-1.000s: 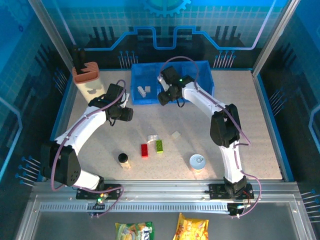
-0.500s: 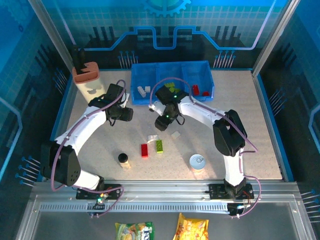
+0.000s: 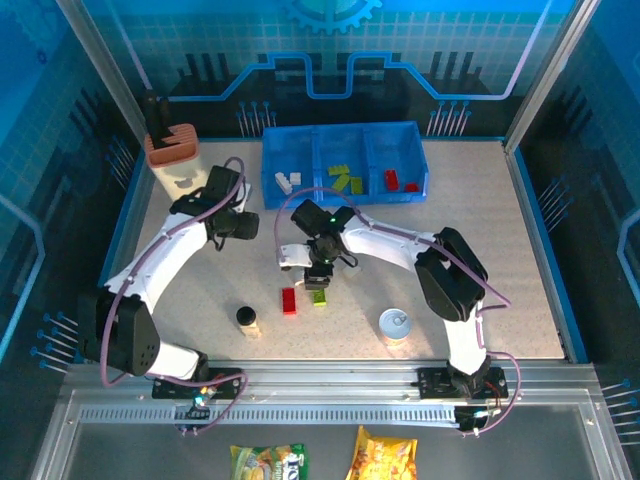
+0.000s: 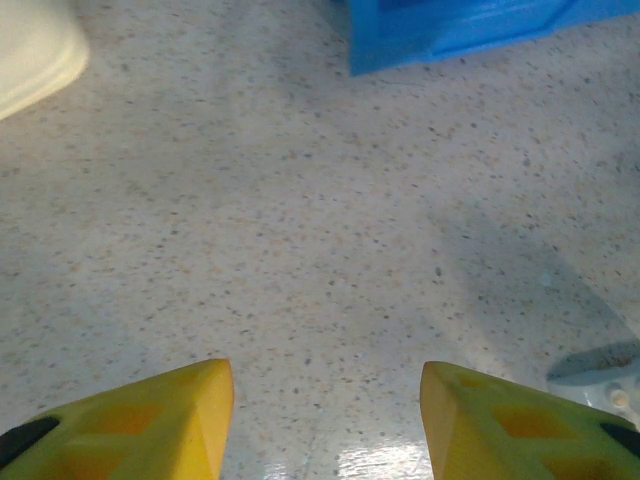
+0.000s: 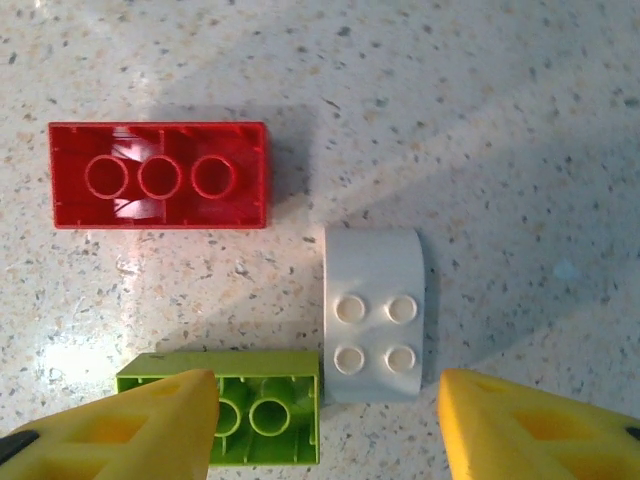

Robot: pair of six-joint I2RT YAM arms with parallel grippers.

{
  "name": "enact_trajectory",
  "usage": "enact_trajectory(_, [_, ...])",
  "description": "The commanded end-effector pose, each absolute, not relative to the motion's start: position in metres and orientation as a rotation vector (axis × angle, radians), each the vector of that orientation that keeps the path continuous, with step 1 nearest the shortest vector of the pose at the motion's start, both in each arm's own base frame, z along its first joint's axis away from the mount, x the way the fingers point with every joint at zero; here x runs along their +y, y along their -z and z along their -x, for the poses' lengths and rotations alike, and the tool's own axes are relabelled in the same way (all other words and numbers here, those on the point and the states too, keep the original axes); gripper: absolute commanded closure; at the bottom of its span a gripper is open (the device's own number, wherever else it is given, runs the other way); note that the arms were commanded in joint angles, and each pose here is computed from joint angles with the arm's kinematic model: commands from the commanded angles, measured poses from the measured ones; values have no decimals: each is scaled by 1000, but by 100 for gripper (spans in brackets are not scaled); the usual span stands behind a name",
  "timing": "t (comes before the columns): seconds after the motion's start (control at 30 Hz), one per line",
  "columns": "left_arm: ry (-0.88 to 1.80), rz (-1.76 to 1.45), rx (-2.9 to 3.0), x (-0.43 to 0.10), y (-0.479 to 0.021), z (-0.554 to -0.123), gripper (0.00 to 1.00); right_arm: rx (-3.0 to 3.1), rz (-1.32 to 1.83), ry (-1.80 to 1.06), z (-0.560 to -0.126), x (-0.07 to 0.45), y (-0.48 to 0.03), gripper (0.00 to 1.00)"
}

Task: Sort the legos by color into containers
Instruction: Pick up the lego from the center of the table.

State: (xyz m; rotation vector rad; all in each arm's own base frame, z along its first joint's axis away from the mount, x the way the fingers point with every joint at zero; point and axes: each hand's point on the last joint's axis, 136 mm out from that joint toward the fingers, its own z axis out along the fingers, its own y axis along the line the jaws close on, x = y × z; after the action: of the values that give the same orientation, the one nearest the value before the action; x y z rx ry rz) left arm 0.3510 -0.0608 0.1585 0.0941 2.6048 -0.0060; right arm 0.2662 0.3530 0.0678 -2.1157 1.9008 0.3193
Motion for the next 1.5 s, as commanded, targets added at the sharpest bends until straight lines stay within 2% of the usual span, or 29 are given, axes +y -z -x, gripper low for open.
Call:
enact_trajectory(0.0, [-22,10,2552,-41,-173,-350,46,1759,2256,-275,-264,364,-64,40])
enact_trajectory(0.2, [14,101,2506,-25,-185,-352,45,1771,2299,-211,-271,373,-56,40])
enact_trajectory(0.73, [56,113,2503,-25,-186,-352,44,1913,2376,-71,-275,363,-25,40])
enact_trajectory(1.47, [58,119,2512,-24,-183,-352,44,1969,2361,-14,-281,354,-3,50])
